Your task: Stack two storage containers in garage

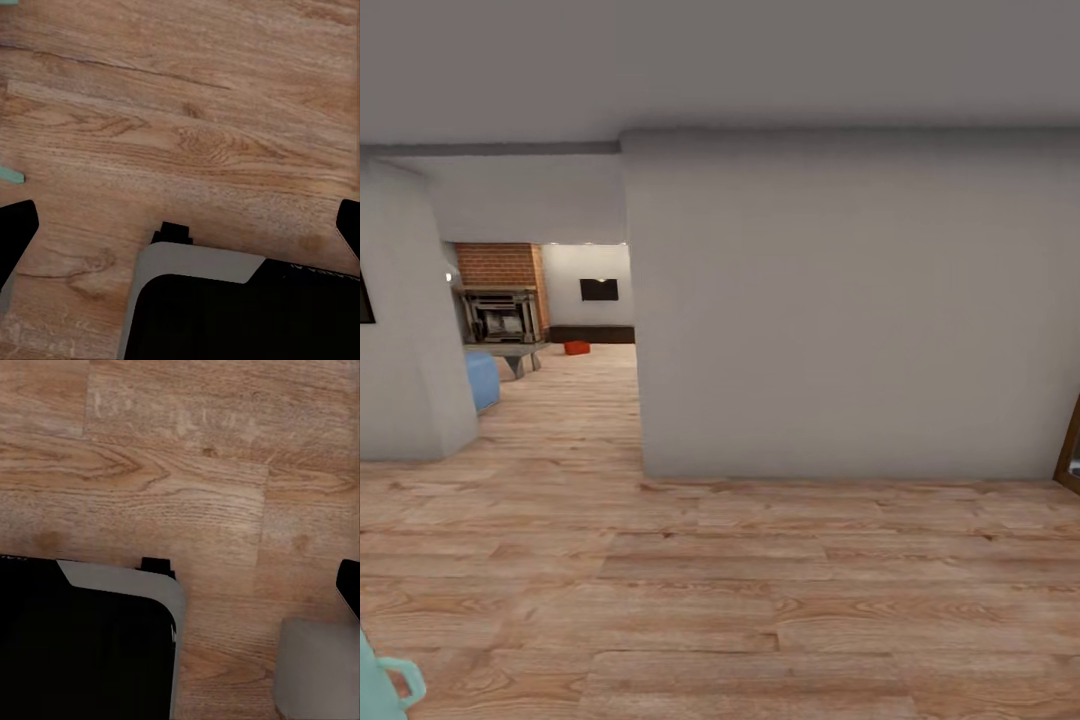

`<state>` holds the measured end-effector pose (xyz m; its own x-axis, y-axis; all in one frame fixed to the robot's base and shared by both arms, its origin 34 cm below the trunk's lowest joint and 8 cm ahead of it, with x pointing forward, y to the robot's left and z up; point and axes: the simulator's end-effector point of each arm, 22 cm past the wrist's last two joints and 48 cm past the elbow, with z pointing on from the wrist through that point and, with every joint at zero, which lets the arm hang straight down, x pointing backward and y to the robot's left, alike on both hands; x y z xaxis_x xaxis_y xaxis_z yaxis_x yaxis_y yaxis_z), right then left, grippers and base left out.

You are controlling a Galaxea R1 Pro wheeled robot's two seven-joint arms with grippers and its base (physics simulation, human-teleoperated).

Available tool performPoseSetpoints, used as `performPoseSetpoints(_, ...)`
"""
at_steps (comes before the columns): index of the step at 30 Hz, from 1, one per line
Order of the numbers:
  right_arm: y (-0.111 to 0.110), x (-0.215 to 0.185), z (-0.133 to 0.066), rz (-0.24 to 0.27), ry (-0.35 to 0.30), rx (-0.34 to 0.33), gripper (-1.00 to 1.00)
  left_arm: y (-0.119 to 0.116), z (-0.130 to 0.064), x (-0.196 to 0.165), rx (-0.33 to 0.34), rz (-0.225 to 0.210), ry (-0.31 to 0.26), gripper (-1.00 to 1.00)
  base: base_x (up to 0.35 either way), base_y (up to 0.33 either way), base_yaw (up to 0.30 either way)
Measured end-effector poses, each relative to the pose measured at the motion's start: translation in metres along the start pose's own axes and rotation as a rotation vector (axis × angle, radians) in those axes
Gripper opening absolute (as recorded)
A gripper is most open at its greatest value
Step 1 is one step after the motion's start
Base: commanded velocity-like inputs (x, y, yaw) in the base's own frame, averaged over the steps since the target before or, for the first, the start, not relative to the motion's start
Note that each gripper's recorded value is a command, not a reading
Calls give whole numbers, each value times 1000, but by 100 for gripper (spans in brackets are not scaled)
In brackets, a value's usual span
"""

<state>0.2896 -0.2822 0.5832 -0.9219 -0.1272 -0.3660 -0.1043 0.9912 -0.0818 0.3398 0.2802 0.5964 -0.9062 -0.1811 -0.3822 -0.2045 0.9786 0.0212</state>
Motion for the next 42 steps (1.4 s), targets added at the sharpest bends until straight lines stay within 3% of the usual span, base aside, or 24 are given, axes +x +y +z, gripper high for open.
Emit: performPoseSetpoints(42,6,-1,0,2,-2,-6,100,-1,0,0,7,0,0,100,324,0,3)
